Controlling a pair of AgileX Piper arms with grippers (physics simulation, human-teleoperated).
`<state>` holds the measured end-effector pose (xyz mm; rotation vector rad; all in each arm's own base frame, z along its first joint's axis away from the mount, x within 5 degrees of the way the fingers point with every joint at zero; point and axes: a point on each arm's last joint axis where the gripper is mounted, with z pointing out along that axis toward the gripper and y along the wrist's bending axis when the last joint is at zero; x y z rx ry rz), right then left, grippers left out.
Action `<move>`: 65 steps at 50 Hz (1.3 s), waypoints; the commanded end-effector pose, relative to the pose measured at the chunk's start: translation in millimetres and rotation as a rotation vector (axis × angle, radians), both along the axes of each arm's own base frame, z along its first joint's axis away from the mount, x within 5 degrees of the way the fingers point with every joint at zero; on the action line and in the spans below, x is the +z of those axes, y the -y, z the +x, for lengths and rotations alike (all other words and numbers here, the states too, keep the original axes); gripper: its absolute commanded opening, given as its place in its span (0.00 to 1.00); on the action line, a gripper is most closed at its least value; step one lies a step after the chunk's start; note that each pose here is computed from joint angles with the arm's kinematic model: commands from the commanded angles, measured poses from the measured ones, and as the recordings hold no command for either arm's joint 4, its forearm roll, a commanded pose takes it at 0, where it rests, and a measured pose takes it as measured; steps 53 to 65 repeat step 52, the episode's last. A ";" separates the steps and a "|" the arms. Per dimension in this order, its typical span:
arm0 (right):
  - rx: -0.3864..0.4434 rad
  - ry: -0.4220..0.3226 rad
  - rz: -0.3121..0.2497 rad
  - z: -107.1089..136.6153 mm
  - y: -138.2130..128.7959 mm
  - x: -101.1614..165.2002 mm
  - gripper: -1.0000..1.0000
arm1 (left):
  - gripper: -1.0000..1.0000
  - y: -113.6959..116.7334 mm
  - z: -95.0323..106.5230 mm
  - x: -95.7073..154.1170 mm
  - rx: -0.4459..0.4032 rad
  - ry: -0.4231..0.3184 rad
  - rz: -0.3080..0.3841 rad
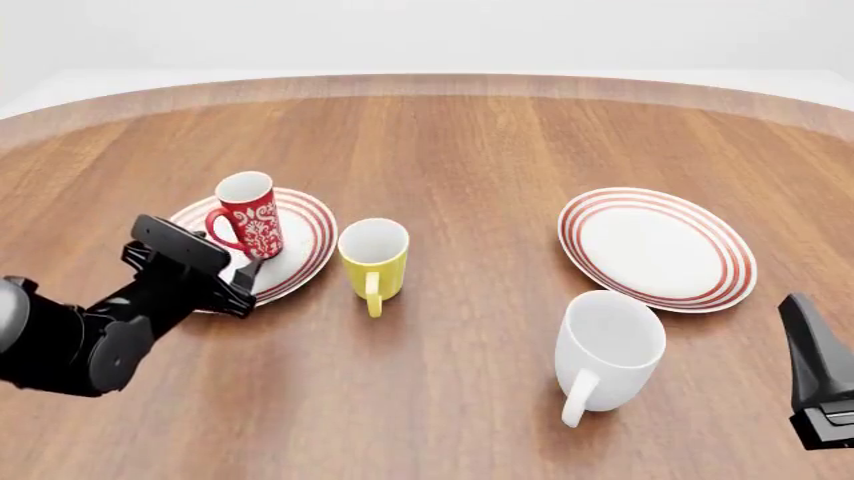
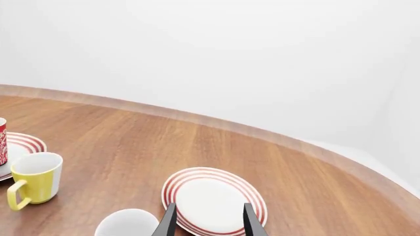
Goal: Put the red mug on the left plate.
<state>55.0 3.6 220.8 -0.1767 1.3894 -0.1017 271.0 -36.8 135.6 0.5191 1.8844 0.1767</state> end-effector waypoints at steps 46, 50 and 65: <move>-0.011 0.000 -0.036 0.1 0.3 -0.2 1.00 | 1.00 36.8 -111.1 14.7 -0.217 0.020 -0.238; -0.019 0.014 -0.046 -0.2 0.6 1.1 1.00 | 1.00 30.1 -131.5 26.5 -0.231 0.046 -0.266; -0.028 0.021 -0.049 -0.3 1.0 1.7 1.00 | 1.00 26.1 -140.8 36.7 -0.234 0.065 -0.279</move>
